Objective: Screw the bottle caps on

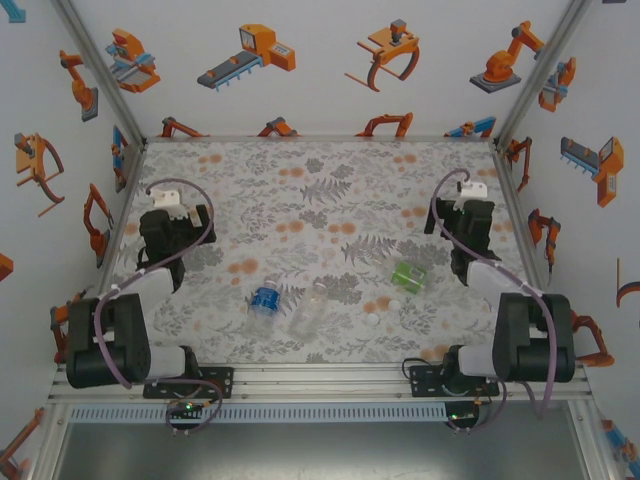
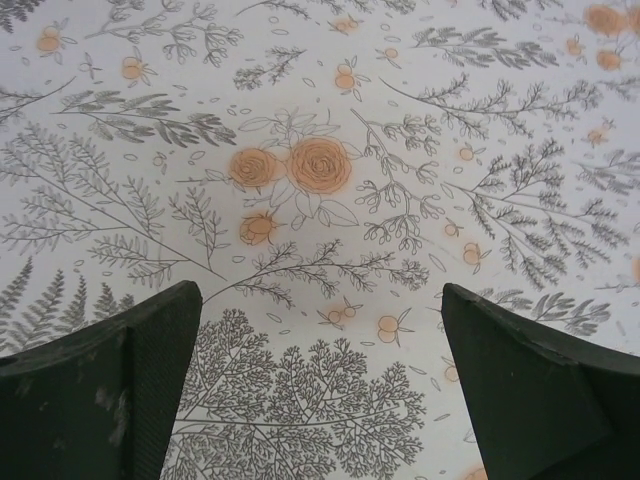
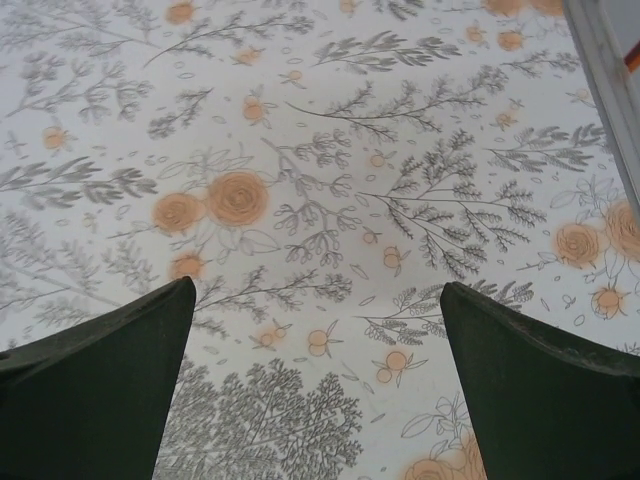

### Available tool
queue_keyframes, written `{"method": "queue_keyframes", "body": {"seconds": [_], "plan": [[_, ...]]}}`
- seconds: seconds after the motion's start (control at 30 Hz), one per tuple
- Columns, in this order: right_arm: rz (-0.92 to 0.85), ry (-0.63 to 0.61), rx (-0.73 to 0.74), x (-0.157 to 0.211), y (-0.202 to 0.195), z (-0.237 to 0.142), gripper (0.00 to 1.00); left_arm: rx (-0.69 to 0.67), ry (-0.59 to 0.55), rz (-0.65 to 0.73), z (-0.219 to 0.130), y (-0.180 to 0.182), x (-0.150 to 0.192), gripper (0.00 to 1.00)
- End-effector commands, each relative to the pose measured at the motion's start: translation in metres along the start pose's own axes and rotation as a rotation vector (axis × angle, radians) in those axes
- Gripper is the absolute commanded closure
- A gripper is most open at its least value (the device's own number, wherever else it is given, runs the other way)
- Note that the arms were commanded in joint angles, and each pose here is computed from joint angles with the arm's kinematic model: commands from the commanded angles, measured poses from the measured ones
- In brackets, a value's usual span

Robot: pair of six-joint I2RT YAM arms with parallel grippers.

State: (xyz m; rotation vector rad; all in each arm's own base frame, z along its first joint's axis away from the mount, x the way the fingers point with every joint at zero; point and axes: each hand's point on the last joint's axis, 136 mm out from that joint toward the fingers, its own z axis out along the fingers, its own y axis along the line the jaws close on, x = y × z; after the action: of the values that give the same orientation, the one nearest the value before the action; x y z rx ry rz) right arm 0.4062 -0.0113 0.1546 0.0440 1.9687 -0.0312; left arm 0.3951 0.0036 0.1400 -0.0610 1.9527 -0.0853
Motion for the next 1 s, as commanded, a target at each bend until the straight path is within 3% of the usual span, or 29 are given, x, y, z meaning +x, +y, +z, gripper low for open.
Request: {"method": "queue_keyframes", "body": {"seconds": [0.0, 0.23, 0.43, 0.57, 0.7, 0.97], "plan": [[-0.032, 0.151, -0.117, 0.009, 0.022, -0.012, 0.01, -0.051, 0.086, -0.081, -0.008, 0.005, 0.002, 0.03], [-0.129, 0.284, -0.304, 0.001, 0.064, -0.046, 0.01, 0.079, 0.231, -0.198, -0.014, -0.022, -0.02, 0.03], [-0.404, 0.415, -0.486, 0.018, 0.103, -0.086, 0.01, 0.16, 0.373, -0.227, -0.028, -0.041, -0.045, 0.03], [-0.614, 0.568, -0.638, 0.046, 0.123, -0.114, 0.08, 0.189, 0.383, -0.159, -0.047, -0.046, -0.061, 0.03], [-0.758, 0.695, -0.657, 0.066, 0.127, -0.123, 0.1, 0.208, 0.367, -0.084, -0.063, -0.048, -0.066, 0.03], [-0.896, 0.795, -0.66, 0.087, 0.142, -0.112, 0.1, 0.133, 0.311, -0.052, -0.066, -0.033, -0.05, 0.03]]}}
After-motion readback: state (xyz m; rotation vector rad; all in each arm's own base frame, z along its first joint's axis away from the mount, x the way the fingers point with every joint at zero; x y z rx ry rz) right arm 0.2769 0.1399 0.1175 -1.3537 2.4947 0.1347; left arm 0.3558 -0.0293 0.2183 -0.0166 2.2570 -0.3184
